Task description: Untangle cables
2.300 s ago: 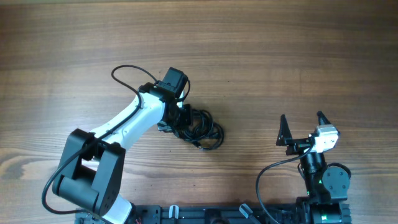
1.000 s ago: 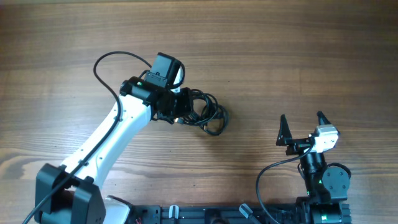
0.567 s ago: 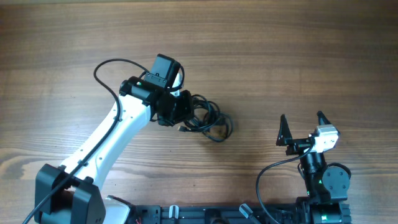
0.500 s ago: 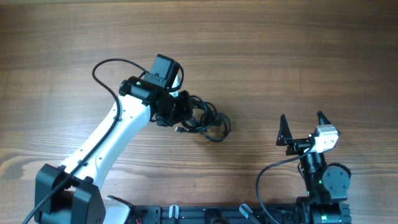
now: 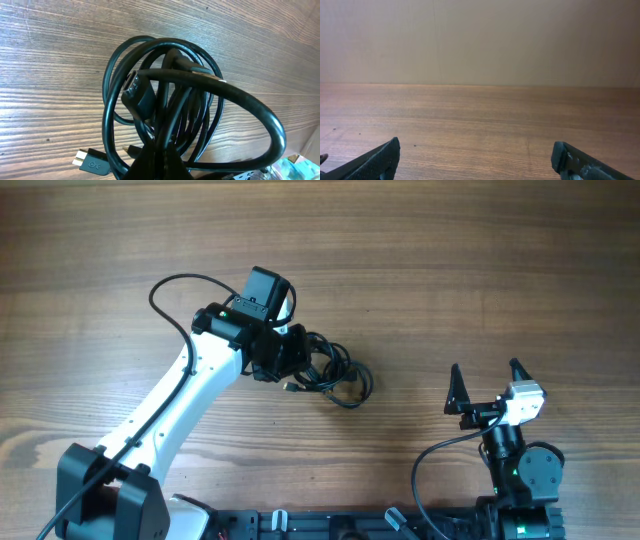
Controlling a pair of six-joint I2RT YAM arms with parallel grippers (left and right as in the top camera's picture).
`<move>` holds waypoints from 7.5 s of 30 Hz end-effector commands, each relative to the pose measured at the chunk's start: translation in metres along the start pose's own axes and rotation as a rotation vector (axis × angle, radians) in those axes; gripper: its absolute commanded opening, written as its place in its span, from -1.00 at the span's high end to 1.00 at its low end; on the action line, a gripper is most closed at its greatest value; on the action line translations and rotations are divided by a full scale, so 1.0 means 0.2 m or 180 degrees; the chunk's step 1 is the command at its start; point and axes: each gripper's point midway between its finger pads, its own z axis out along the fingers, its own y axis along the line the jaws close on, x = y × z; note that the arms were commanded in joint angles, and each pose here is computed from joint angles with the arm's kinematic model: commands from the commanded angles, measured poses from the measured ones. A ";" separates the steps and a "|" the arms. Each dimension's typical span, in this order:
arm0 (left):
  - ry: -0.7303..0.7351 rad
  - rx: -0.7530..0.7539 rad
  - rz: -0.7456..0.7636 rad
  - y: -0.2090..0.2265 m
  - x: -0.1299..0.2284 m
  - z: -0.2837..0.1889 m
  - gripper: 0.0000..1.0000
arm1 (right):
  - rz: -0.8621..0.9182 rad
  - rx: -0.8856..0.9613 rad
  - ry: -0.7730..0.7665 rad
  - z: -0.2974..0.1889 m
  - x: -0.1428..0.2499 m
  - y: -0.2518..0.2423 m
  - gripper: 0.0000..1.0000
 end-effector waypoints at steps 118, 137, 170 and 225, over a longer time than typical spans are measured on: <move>-0.0789 0.1819 0.0655 -0.67 -0.03 -0.76 0.92 | 0.2181 -0.0761 0.3810 0.25 0.40 0.65 -0.97; -0.1223 0.2148 0.0618 -0.75 -0.03 -1.00 0.92 | 0.2652 -0.1866 0.3573 0.35 0.23 0.89 -0.98; -0.1564 0.3844 0.0551 -0.97 -0.13 -1.68 0.92 | 0.2067 0.0273 0.3965 0.25 0.60 0.45 -0.69; -0.0164 0.3734 0.0942 -1.08 0.28 -1.45 0.92 | 0.2644 -0.0891 0.3734 0.36 0.39 0.74 -0.82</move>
